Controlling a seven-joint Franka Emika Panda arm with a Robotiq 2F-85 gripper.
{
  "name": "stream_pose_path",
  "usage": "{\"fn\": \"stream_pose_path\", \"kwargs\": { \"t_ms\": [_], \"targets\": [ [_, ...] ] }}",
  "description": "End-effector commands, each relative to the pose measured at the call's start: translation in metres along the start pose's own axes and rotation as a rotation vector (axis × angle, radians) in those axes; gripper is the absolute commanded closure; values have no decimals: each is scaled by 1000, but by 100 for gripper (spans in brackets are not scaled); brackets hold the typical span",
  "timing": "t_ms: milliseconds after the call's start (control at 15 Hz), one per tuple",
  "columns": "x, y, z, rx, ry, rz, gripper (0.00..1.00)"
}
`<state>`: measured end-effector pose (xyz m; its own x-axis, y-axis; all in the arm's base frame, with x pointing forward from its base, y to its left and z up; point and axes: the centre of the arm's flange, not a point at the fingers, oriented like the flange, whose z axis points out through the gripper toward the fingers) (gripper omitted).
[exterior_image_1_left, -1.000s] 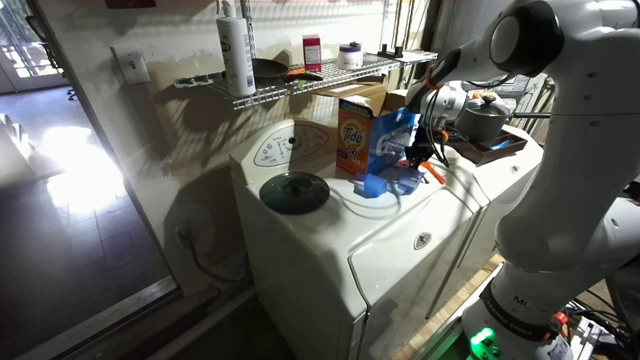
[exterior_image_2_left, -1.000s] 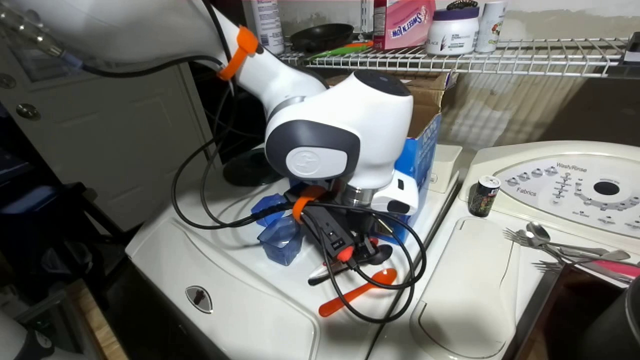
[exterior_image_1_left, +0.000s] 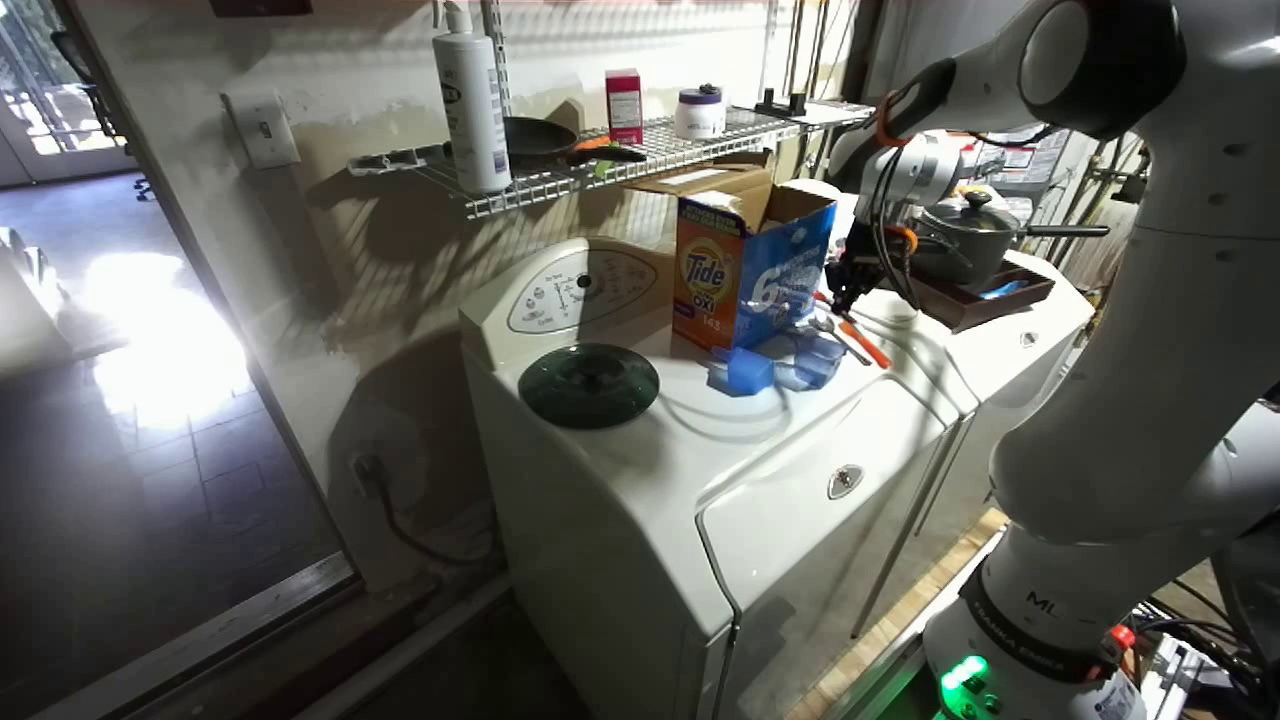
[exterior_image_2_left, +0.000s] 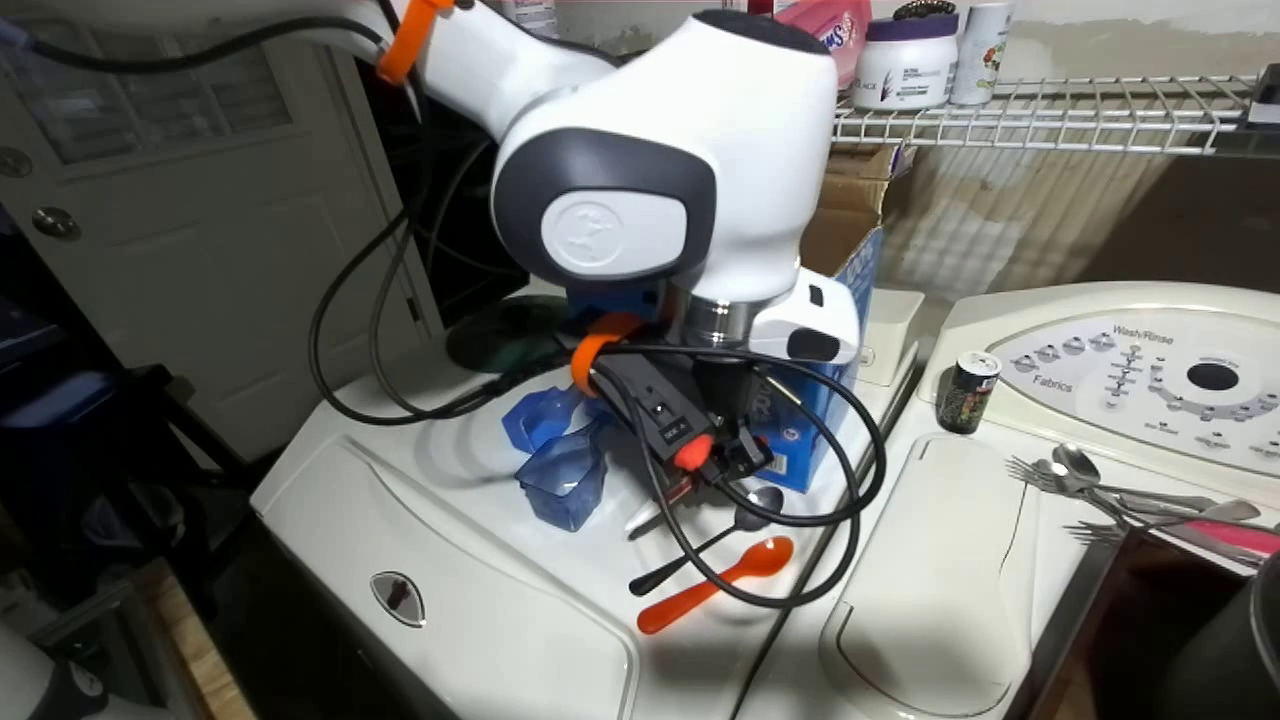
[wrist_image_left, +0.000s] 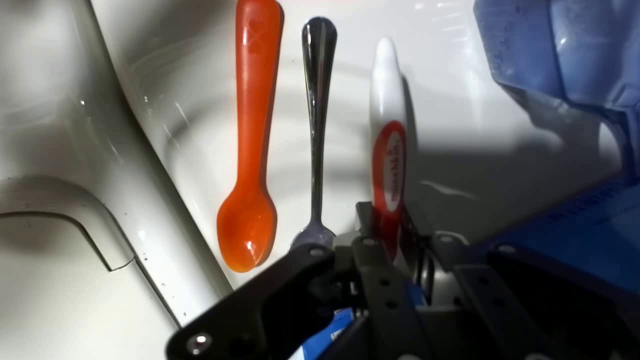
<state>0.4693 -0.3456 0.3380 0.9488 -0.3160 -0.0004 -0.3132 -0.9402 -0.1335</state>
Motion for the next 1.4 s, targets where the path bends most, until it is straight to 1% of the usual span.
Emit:
{"fn": "stream_pose_path", "kwargs": {
  "t_ms": [0, 67, 333, 533, 733, 933, 1133, 1333],
  "targets": [
    [-17, -16, -41, -41, -42, -14, 96],
    [-21, -21, -52, -60, -63, -21, 96],
    [-33, -35, -94, -188, -169, -39, 96],
    [-41, -41, -130, -291, -224, -15, 96],
    [-43, -42, -172, -424, -295, -7, 96],
    [-35, -41, -203, -521, -372, -49, 96],
    [-19, -40, -226, -574, -466, -102, 96],
    [8, -42, -235, -638, -534, -192, 96]
  ]
}}
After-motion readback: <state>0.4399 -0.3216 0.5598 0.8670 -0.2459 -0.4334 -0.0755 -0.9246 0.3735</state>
